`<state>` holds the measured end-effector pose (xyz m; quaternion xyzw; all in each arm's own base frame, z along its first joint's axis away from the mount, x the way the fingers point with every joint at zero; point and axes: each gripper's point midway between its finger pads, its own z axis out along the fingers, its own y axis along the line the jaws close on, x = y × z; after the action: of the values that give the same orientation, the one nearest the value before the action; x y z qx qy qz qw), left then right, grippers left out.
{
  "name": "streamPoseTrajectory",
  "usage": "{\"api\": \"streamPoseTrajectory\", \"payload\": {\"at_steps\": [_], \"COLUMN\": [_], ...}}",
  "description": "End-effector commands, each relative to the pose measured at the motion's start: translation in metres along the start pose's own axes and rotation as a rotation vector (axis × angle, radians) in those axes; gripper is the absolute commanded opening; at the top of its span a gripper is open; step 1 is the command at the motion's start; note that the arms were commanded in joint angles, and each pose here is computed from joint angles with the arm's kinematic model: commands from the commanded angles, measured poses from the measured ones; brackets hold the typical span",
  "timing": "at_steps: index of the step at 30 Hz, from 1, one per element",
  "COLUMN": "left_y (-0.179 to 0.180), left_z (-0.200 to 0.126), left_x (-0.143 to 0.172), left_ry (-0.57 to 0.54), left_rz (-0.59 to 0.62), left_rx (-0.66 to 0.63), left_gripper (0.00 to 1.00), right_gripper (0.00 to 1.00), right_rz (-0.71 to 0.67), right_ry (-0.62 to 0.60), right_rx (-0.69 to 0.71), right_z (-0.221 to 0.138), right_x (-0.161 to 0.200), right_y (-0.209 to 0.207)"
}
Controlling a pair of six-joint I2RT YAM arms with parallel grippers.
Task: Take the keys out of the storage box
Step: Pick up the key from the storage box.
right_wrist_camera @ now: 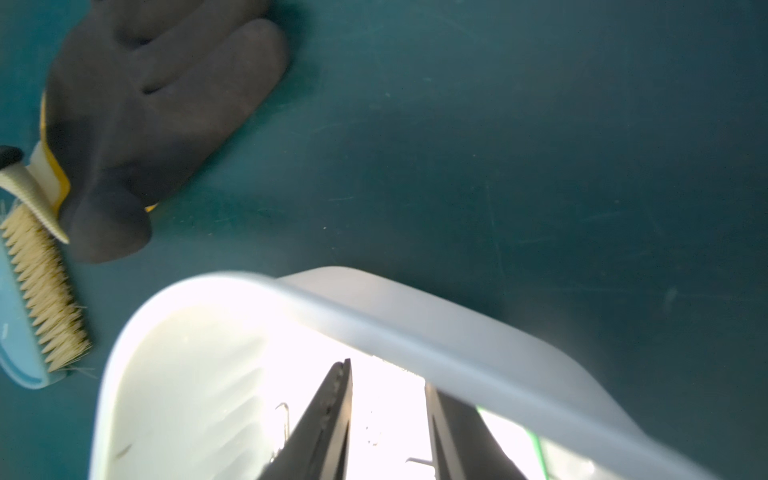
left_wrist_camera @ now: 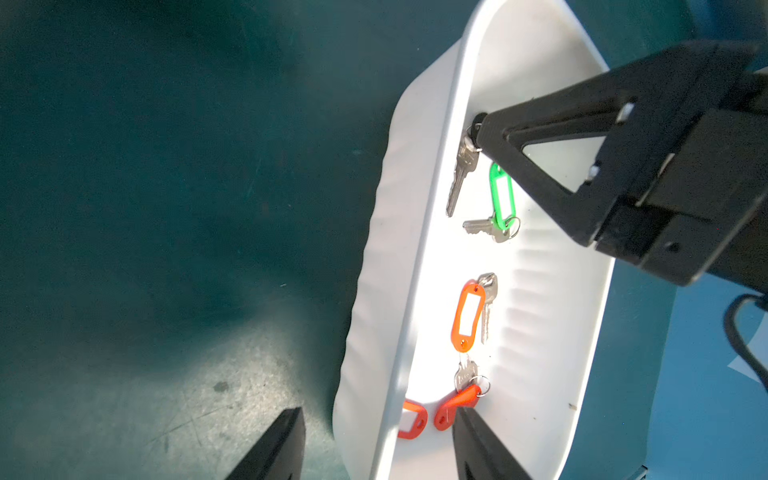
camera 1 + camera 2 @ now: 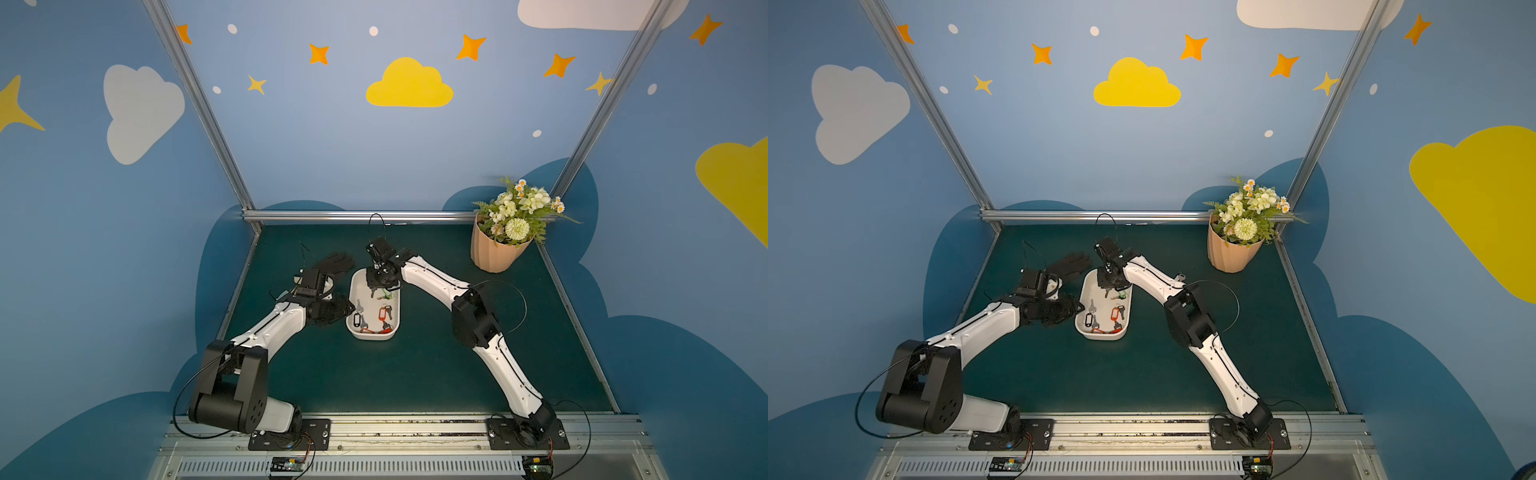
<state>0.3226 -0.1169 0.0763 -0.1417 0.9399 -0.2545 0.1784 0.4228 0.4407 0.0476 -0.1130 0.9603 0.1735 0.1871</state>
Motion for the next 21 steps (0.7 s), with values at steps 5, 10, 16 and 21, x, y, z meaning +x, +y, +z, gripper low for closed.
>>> {"api": "streamPoseTrajectory", "payload": {"at_steps": [5, 10, 16, 21], "left_y": [-0.001, 0.000, 0.000, 0.000], "left_z": [0.001, 0.002, 0.002, 0.003], "left_x": [-0.003, -0.003, -0.002, -0.001], "left_ry": [0.003, 0.003, 0.007, 0.009], "left_rz": [0.011, 0.011, 0.009, 0.010], "left_rx": [0.006, 0.005, 0.005, 0.005], "left_gripper": [0.63, 0.63, 0.63, 0.63], "right_gripper": [0.36, 0.31, 0.31, 0.29], "right_rz": [-0.019, -0.031, -0.034, -0.062], "right_ry": [0.003, -0.002, 0.001, -0.012], "right_rx": [0.052, 0.066, 0.086, 0.114], "right_z": [0.005, 0.008, 0.014, 0.016], "right_x": [0.004, 0.004, 0.007, 0.006], "right_y": [-0.004, -0.005, -0.009, -0.010]}}
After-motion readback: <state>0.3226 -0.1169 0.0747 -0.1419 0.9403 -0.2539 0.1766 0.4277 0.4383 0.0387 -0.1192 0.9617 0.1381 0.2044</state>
